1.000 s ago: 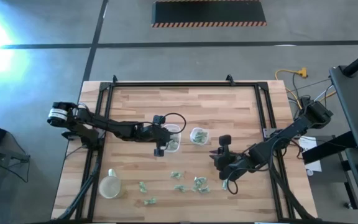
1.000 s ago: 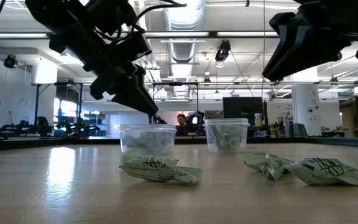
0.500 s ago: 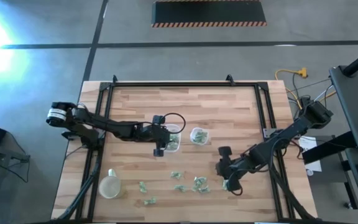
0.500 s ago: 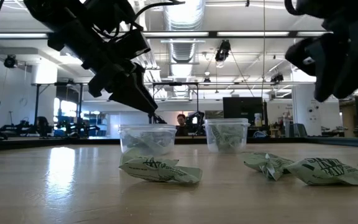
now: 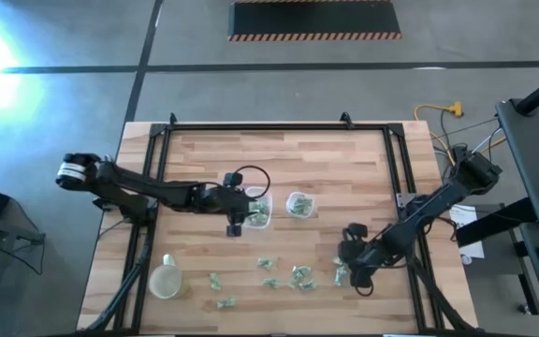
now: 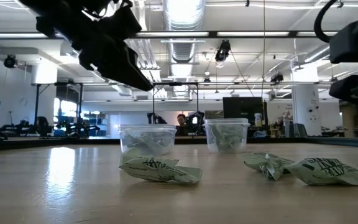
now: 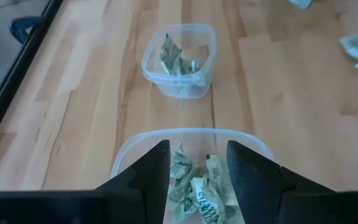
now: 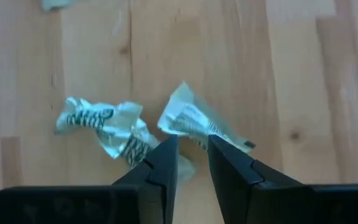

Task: Pick and place items into bin
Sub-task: Put the white stevia packet into the right transparent bin

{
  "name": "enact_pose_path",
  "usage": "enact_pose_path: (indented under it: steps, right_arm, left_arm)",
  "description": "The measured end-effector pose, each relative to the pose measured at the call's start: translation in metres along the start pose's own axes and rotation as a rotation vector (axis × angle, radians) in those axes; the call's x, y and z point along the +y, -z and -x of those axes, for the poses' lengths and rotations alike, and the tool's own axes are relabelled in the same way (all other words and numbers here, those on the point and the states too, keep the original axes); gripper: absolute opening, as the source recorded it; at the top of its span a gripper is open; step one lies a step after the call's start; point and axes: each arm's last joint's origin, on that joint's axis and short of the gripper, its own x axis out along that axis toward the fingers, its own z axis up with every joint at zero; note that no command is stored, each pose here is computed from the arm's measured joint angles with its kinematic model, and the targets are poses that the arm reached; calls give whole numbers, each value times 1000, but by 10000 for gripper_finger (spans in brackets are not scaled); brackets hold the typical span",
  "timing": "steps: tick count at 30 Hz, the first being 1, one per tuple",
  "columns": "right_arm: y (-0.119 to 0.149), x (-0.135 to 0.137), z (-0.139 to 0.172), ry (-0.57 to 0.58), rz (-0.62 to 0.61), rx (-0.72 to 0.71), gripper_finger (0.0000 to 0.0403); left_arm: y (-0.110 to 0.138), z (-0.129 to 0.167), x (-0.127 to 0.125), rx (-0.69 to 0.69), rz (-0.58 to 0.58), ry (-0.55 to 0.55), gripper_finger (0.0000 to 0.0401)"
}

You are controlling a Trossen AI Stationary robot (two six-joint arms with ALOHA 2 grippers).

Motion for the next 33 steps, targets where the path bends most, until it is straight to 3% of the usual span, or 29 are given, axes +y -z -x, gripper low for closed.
enact_pose_path:
  steps: [33]
  right_arm:
    - [2,-3,-2,108,138,-95,113]
  left_arm:
    - [-1,3,-5,-5,-12,17,142]
